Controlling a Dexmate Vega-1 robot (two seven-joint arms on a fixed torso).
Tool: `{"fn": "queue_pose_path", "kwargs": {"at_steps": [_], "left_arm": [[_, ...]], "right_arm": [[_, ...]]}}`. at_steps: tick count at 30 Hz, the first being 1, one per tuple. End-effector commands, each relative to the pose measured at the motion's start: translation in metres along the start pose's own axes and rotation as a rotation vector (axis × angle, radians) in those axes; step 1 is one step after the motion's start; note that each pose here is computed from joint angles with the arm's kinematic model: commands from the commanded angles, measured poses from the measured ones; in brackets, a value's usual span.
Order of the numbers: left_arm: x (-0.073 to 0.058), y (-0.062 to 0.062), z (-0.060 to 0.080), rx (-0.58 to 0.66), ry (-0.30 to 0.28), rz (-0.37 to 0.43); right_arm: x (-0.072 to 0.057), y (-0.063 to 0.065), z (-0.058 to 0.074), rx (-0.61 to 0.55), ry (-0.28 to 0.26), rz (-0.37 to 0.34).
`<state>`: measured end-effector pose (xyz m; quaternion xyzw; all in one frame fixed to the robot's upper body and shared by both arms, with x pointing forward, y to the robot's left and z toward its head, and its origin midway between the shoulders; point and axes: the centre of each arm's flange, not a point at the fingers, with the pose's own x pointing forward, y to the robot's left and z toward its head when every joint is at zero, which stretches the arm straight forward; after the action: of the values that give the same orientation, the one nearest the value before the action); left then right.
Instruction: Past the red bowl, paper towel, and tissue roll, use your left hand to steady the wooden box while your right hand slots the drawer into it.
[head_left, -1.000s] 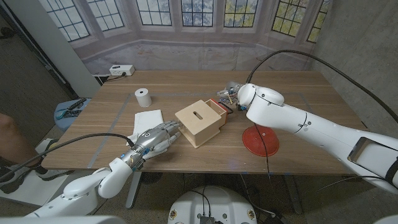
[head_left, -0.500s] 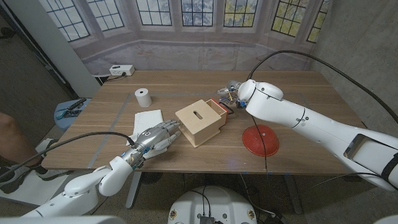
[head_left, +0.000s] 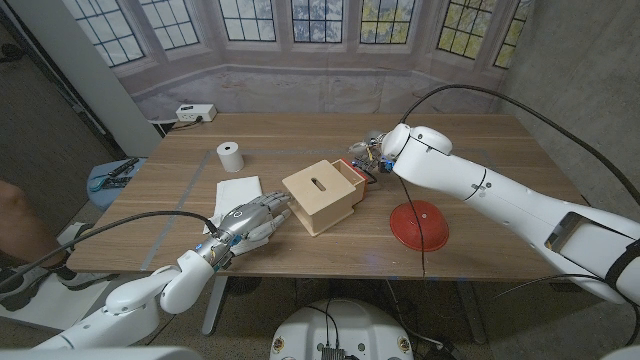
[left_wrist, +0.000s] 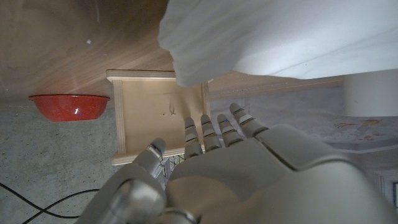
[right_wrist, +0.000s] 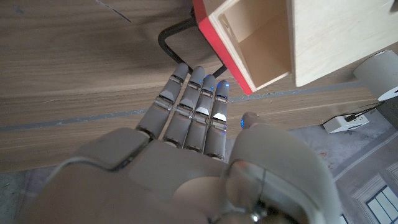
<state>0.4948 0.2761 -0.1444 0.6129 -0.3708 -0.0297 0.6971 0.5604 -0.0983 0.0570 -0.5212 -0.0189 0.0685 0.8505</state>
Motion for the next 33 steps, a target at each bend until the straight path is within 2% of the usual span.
{"fn": "queue_pose_path", "kwargs": {"at_steps": [1, 33], "left_arm": [[0.002, 0.000, -0.001, -0.003, 0.002, 0.003], [0.001, -0.002, -0.003, -0.009, 0.009, 0.009]], "right_arm": [[0.002, 0.004, 0.001, 0.028, 0.005, 0.039], [-0.001, 0.015, 0.018, 0.039, -0.042, 0.097]]}}
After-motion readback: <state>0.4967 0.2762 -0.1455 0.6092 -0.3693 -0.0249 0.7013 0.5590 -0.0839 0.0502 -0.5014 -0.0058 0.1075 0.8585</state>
